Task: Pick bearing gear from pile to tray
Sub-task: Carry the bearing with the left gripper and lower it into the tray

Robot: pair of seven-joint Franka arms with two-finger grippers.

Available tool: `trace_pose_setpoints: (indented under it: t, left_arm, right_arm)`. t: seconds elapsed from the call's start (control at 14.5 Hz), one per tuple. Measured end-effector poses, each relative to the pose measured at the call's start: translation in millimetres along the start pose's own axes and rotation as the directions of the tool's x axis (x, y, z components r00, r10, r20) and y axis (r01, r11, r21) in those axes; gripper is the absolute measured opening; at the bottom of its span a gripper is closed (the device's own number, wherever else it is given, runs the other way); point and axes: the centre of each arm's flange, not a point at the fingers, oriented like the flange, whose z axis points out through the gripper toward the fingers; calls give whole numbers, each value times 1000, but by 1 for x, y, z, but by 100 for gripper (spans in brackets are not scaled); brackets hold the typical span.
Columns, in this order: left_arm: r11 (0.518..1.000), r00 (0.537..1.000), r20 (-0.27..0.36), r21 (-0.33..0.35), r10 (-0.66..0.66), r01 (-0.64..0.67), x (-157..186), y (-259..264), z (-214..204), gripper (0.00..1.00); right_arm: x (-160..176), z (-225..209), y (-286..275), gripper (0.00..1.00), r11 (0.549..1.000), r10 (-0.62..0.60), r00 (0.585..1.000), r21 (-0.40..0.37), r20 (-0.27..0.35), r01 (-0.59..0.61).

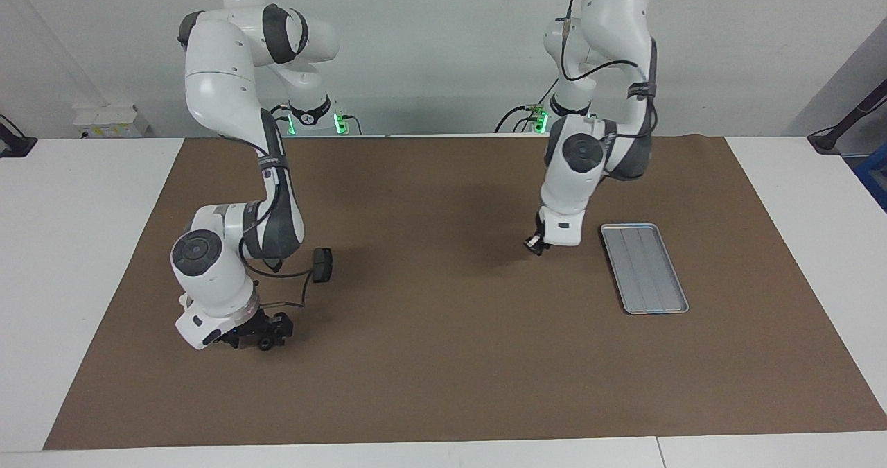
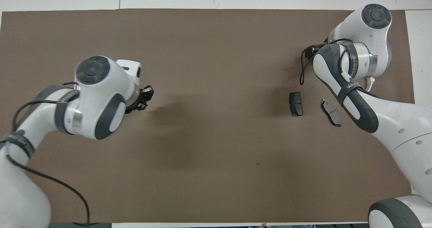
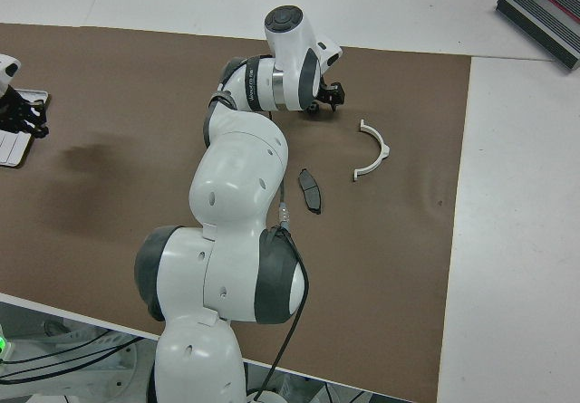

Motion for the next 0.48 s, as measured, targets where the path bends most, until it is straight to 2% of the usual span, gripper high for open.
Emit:
trace_pose_setpoints:
  t: [0.07,0.14,0.28,0.48]
  left_arm:
    - [999,999,-3,-8,41,-41,20,-35,-8,24]
    - [996,996,-6,-14,90,-90,38,-70,-11,24]
    - [986,987,-18,-24,162,-162,64,-123,-9,24]
    - [984,982,-85,-39,169,-173,78,-150,-2,24]
  right_arm:
    - [0,0,0,100,1000,2,1000,2,0,-2]
    - [0,0,0,93,1000,3,1000,3,1,-3]
    - [0,0,0,89,1000,4,1000,4,1,-4]
    - [1,-4,-1,58,1000,6,1000,10,-7,-6]
